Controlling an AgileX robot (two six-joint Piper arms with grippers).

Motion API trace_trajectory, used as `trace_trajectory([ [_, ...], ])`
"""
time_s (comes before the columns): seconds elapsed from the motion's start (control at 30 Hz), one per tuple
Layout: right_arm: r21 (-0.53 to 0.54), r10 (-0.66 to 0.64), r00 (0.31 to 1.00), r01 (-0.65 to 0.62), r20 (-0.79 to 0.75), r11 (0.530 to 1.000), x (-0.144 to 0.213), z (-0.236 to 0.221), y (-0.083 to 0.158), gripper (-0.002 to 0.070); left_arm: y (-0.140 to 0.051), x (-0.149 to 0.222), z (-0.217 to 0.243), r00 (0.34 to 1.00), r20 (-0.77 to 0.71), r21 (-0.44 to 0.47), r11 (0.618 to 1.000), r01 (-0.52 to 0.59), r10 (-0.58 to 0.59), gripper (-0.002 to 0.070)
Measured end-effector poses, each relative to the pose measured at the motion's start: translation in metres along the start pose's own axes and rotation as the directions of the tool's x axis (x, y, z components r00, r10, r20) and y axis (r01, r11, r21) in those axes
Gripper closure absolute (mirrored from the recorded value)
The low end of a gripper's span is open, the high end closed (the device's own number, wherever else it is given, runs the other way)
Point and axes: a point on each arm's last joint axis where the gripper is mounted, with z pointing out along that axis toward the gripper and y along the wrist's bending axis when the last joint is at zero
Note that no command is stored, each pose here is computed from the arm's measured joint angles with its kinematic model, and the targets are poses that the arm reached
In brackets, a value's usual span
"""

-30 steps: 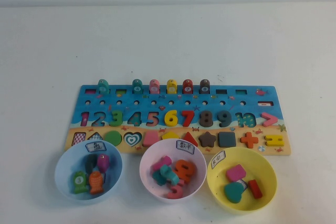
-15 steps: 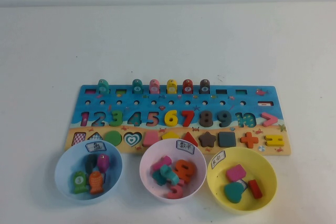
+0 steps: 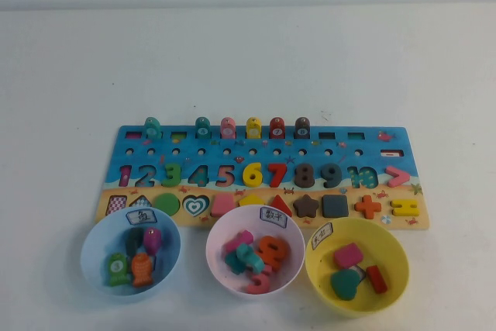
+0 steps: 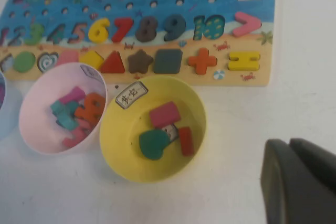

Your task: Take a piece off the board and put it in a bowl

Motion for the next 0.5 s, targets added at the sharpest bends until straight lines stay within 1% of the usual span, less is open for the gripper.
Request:
trace_trajectory([
  [0.13,0.008,-0.041,0.989,0.043,-0.141,0.999,-0.041,0.013,0.003,0.0694,0.000,0.000,0.000,1.000,0.000,0.000,1.000,0.000,0.000,0.0673],
  [0.27,0.026,-0.059,0.951,0.070,-0.303,0.997,-0.080,0.038,-0.002,0.0694,0.000,0.000,0.000,1.000,0.000,0.000,1.000,0.000,0.000,0.0673],
  [0.37,0.054,-0.087,0.901,0.121,-0.425,0.991,-0.102,0.066,-0.008,0.0694,0.000,0.000,0.000,1.000,0.000,0.000,1.000,0.000,0.000,0.0673],
  [0.5,0.097,-0.149,0.843,0.231,-0.516,0.968,-0.126,0.107,-0.006,0.0694,0.000,0.000,0.000,1.000,0.000,0.000,1.000,0.000,0.000,0.0673],
])
